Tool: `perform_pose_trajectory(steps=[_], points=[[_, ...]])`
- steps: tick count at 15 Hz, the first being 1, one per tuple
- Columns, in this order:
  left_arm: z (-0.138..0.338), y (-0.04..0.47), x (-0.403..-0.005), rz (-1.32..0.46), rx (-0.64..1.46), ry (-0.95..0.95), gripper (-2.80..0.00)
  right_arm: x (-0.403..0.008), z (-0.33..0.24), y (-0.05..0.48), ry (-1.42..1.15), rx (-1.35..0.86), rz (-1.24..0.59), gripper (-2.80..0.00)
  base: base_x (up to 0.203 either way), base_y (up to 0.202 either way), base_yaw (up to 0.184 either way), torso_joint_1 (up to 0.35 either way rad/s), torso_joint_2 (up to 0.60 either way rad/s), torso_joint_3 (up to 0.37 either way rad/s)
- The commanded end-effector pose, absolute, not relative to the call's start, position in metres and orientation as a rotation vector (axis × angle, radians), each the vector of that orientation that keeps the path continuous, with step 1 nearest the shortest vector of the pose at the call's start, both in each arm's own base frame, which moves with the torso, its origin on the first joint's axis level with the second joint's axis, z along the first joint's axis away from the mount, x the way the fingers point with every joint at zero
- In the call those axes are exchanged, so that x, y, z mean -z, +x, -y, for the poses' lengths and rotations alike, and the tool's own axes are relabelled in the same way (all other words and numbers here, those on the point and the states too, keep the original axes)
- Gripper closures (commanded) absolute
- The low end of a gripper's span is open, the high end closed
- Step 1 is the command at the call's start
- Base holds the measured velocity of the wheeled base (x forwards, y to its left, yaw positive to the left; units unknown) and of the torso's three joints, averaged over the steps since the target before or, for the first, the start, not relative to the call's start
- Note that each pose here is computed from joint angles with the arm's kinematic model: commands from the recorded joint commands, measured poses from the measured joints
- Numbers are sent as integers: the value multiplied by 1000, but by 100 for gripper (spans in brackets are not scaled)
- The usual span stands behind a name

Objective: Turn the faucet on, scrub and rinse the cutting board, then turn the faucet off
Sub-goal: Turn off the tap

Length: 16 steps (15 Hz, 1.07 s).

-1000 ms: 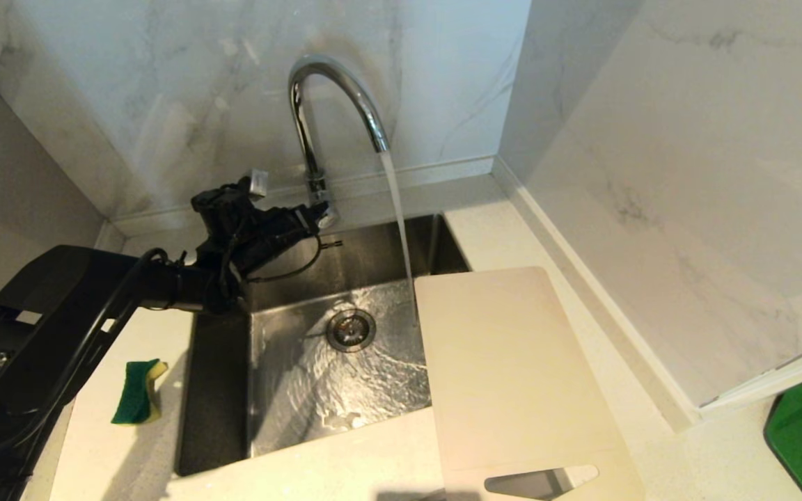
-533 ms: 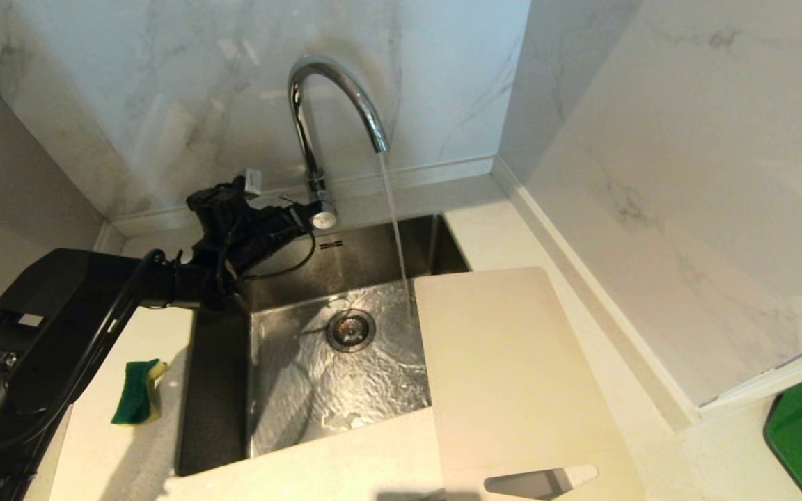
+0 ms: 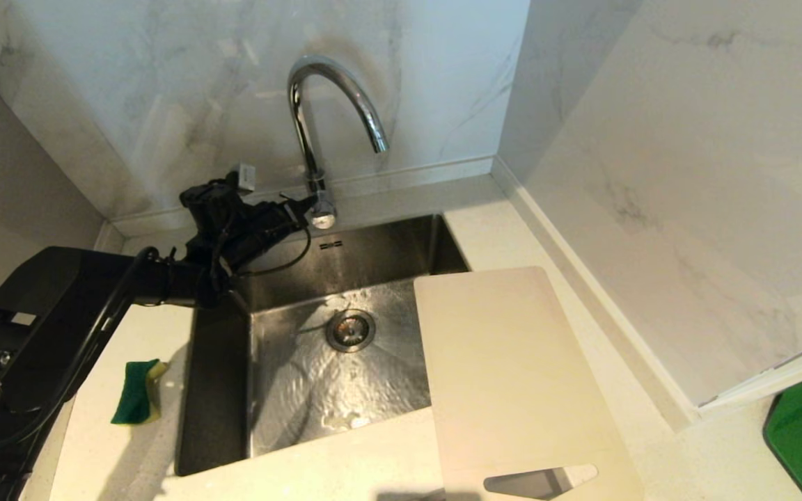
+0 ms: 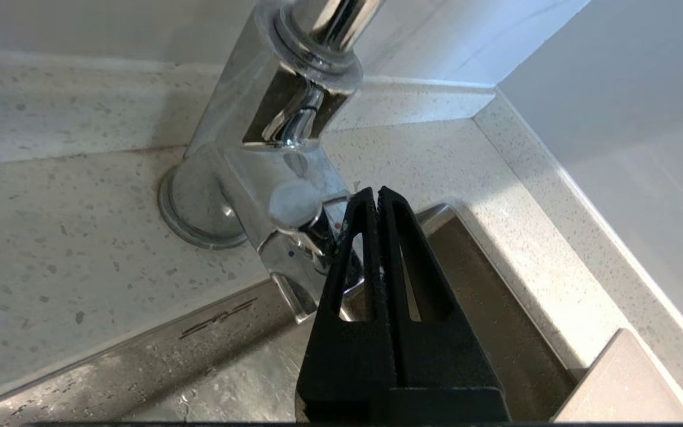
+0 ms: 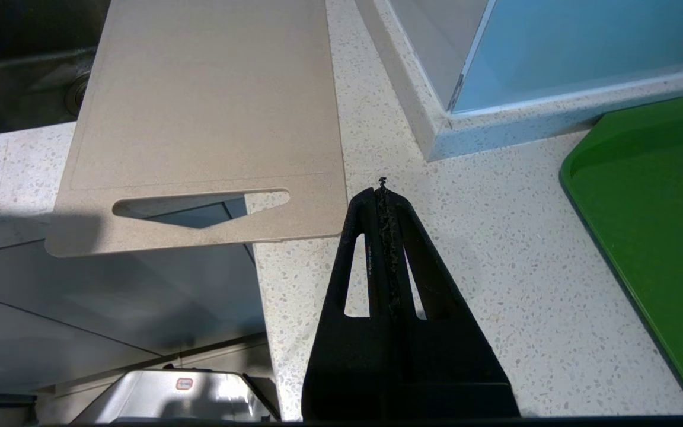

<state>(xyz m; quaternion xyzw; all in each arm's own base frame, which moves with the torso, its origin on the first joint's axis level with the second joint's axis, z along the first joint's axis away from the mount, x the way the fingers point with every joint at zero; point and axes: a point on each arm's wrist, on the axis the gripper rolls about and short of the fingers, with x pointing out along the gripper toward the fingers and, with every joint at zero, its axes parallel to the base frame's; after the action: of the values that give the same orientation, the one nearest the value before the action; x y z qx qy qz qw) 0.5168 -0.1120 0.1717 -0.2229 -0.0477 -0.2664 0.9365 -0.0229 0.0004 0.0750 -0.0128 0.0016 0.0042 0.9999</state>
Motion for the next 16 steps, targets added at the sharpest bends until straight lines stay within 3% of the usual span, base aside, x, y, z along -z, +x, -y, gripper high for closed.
perform_pose_trajectory(steps=[1, 8, 16], points=[[114, 514, -179, 111, 550, -460, 0, -75, 0, -23, -26, -9, -3, 0, 0, 0, 0, 0, 0, 0], [131, 483, -232, 124, 587, -473, 0, -75, 0, -23, -24, -9, -6, 0, 0, 0, 0, 0, 0, 0], [107, 391, -296, 9, 557, -424, 0, -75, 0, -23, -23, -9, -8, 0, 0, 0, 0, 0, 0, 0]])
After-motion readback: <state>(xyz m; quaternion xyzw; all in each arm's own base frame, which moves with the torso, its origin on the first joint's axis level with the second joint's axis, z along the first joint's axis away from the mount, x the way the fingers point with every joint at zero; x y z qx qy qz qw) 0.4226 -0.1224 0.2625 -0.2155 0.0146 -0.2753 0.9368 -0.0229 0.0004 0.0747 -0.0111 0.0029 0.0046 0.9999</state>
